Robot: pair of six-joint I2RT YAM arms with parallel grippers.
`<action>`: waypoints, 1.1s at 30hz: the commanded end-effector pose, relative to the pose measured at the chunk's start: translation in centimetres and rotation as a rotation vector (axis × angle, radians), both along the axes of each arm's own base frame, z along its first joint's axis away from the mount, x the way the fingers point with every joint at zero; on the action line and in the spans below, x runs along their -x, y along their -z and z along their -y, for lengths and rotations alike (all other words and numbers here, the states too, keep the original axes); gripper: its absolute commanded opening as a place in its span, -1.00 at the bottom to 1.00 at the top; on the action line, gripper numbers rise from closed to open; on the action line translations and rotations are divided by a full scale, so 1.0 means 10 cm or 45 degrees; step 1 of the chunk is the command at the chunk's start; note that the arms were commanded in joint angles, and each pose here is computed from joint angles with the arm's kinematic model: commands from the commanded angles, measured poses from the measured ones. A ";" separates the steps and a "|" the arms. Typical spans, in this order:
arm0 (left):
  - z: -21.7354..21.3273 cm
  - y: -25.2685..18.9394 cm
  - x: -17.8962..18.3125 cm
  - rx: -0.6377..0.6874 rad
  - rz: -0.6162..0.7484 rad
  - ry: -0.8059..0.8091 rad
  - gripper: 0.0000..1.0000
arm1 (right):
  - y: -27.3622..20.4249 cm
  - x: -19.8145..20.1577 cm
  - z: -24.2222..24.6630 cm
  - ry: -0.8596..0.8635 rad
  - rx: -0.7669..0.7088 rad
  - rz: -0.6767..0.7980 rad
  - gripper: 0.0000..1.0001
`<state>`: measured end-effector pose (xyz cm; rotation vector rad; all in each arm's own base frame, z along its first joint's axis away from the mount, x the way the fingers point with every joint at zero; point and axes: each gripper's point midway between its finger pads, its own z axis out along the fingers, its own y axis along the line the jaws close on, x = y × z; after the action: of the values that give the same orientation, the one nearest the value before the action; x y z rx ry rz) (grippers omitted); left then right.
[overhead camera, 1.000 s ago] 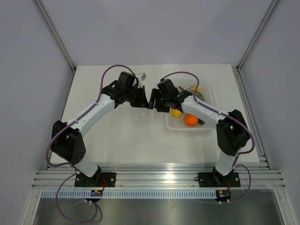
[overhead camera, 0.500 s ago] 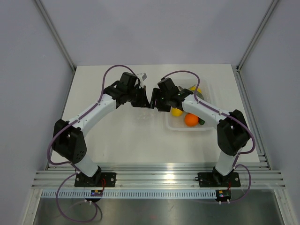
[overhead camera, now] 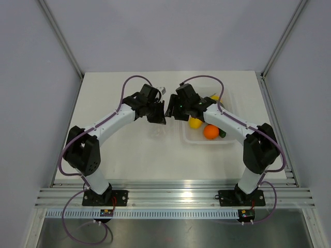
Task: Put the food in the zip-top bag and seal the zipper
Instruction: Open the zipper of the food storage bag at the center of the board.
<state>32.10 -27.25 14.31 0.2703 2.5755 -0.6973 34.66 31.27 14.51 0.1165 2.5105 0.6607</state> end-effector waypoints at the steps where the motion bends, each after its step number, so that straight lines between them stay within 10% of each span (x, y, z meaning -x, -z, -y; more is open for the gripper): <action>1: 0.13 0.04 0.08 0.010 -0.015 0.055 -1.00 | -0.97 -0.15 -0.24 -0.012 -0.273 0.267 0.27; 33: 0.19 -0.30 0.01 0.040 0.059 0.043 -1.00 | 0.37 -0.30 1.24 0.487 0.334 0.062 0.82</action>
<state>31.18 -28.32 14.83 0.3066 2.5966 -0.7021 36.94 19.88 11.47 0.3922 2.4470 0.2475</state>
